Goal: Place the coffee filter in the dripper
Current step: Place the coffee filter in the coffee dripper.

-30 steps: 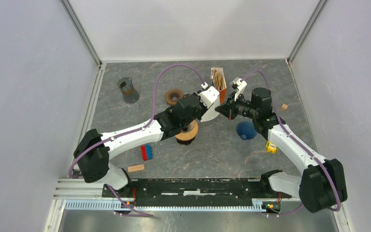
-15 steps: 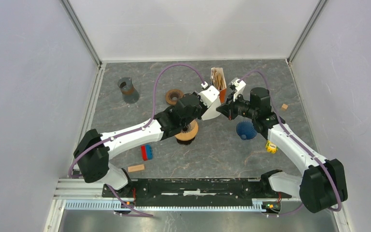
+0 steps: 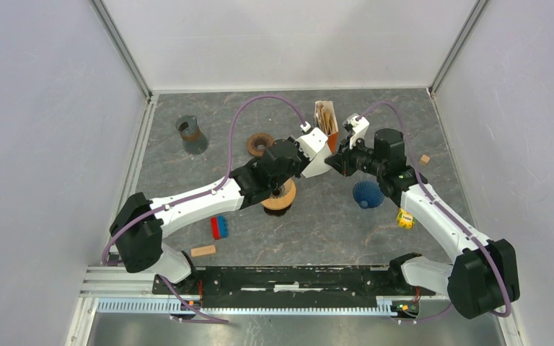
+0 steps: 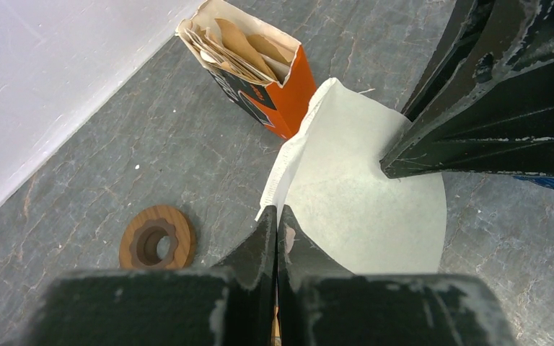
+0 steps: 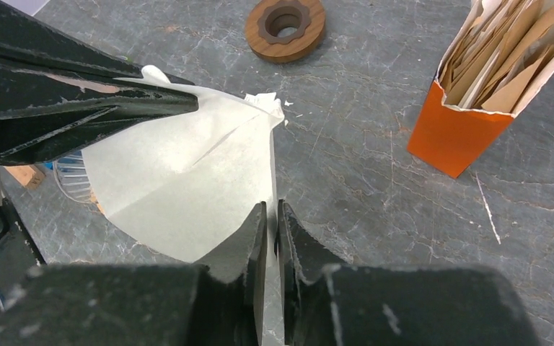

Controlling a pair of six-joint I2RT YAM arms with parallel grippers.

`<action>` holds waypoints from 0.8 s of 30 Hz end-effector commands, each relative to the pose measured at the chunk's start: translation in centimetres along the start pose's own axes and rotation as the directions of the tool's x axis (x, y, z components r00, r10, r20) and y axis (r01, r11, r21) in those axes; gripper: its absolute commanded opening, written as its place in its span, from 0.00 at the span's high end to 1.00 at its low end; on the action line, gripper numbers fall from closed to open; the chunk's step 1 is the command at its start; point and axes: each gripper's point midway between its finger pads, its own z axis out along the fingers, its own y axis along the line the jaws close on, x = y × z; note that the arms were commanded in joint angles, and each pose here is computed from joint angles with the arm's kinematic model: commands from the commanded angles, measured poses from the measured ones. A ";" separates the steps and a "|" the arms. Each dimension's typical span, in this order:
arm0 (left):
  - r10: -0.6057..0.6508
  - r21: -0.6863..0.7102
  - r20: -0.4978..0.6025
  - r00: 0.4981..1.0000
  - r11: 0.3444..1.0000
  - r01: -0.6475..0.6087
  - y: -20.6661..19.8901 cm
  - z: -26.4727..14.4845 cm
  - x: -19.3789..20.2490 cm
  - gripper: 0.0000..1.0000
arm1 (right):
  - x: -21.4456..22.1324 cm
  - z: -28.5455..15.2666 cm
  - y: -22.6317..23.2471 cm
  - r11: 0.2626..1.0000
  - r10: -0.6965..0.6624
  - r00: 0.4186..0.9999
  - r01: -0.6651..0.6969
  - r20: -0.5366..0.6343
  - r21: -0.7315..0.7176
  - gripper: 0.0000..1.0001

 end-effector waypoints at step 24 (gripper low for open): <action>-0.127 0.328 -0.170 0.977 0.928 0.178 1.4 -10.0 -0.4 0.98 | -8.1 -7.0 10.9 0.583 -0.672 0.676 0.734 0.302 -0.348 0.23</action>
